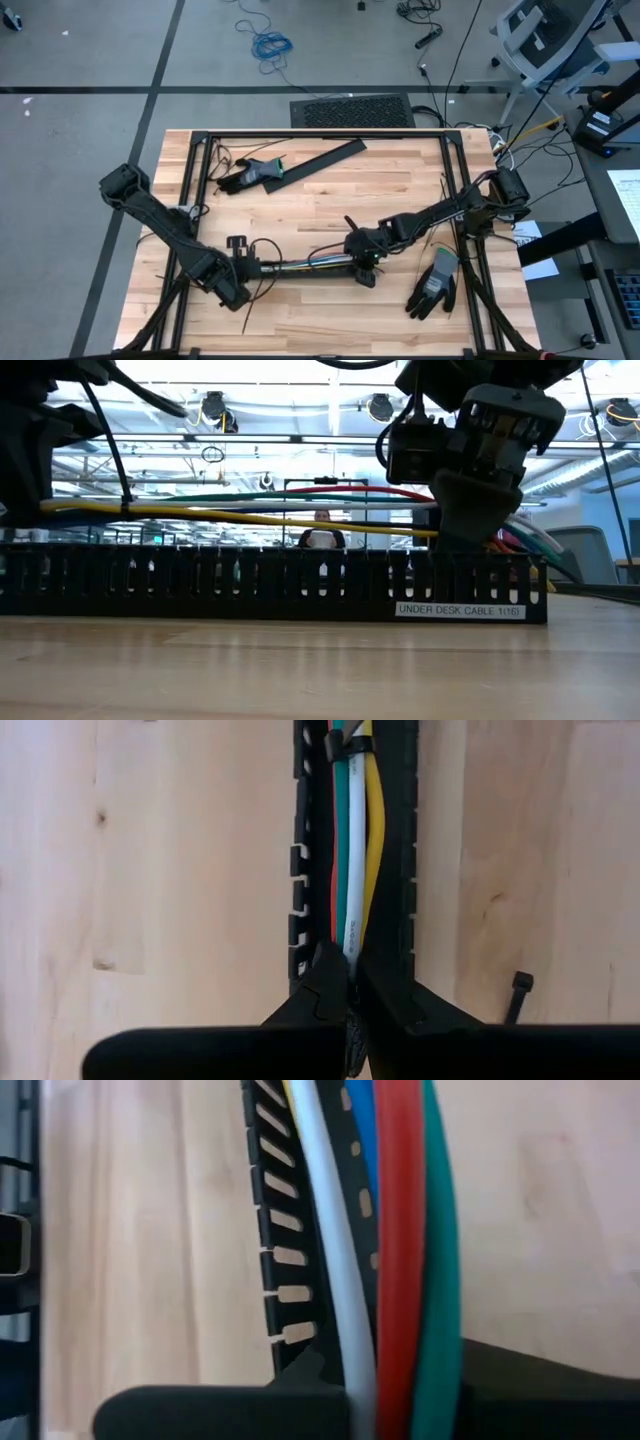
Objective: Ziptie cables
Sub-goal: Put the cable wires into the black cable duct
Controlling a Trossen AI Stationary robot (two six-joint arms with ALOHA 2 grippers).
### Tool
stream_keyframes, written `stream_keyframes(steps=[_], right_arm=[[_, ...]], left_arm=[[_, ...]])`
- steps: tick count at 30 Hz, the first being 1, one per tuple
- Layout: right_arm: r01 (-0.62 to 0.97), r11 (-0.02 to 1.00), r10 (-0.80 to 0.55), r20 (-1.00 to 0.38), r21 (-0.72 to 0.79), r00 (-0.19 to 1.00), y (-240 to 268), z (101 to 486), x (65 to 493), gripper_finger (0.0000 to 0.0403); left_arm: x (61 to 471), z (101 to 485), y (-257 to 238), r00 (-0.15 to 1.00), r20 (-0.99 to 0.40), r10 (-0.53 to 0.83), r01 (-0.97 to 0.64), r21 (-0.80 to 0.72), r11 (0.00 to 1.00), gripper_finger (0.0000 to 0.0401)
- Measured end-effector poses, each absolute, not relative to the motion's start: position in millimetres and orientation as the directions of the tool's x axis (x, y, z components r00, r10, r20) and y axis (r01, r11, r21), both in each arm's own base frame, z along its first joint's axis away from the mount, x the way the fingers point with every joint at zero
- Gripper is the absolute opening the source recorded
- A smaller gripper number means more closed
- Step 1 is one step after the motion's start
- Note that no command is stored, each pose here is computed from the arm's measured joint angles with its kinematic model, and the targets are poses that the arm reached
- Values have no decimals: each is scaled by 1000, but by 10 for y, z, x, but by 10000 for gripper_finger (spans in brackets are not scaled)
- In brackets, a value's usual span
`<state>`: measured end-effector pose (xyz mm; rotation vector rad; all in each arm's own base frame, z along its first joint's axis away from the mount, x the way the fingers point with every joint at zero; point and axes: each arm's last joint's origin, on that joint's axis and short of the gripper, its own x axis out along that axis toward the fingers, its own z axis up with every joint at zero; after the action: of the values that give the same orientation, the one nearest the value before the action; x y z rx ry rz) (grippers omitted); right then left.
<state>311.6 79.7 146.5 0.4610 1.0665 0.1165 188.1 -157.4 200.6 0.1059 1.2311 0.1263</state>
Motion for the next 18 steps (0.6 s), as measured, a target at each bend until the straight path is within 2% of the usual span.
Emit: stream_keyframes(steps=[11, 18], right_arm=[[159, 923, 229, -832, 351, 505, 807, 1457, 3107, 0], [160, 923, 231, -835, 350, 499, 824, 1453, 3097, 0]], left_arm=[[1842, 1891, -1581, 333, -932, 140, -23, 141, 990, 11], [1795, 1787, -1542, 306, -941, 147, -16, 149, 989, 11]])
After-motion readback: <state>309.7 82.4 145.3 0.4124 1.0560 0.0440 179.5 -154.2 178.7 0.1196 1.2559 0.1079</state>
